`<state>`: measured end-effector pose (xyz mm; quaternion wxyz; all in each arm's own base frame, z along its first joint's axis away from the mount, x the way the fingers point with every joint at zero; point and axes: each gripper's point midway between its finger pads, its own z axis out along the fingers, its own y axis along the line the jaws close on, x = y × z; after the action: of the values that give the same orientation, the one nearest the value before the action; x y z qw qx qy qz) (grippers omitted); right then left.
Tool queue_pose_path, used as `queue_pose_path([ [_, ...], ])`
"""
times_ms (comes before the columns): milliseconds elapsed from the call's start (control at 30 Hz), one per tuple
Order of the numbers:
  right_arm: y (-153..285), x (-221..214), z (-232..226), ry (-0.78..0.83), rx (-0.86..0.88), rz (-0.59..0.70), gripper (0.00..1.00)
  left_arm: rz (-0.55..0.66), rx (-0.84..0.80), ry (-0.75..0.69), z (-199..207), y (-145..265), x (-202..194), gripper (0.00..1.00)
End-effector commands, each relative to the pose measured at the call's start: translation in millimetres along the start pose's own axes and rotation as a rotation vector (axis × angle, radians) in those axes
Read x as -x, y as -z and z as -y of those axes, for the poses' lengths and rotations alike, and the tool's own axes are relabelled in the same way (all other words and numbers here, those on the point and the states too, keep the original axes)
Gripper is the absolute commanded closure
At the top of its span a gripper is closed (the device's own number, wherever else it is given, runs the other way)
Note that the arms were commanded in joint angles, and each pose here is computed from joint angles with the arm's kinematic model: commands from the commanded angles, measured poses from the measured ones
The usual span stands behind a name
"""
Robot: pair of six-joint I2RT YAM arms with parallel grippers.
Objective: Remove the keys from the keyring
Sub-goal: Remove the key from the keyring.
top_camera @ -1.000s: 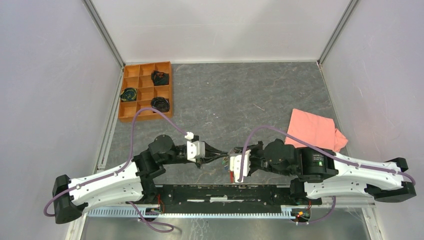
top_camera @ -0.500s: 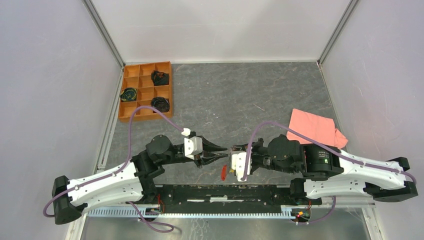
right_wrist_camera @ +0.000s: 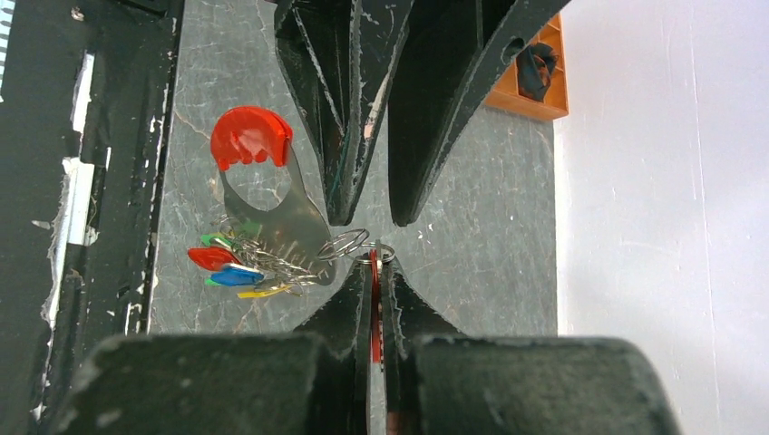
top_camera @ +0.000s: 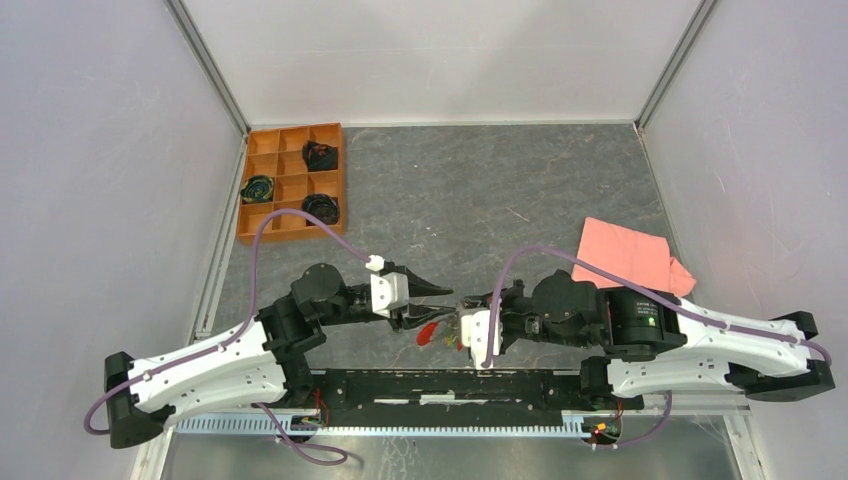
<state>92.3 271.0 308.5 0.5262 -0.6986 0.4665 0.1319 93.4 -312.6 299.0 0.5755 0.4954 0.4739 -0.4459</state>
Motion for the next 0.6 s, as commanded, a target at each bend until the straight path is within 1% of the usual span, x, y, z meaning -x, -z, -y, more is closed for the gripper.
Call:
queue_pose_path([
  [0,11.8,28.1,16.7,-0.001,-0.034,0.084,0.99,0.033,-0.051,-0.093,4.4,-1.6,20.5,0.59],
  [167,12.7,29.4,15.1,0.002,-0.023,0.077,0.99,0.029,-0.1,-0.119,10.8,-2.7,21.7,0.61],
  [567,11.4,28.5,12.8,0.013,-0.022,0.05,0.99,0.009,-0.19,-0.109,22.5,-9.9,20.6,0.67],
])
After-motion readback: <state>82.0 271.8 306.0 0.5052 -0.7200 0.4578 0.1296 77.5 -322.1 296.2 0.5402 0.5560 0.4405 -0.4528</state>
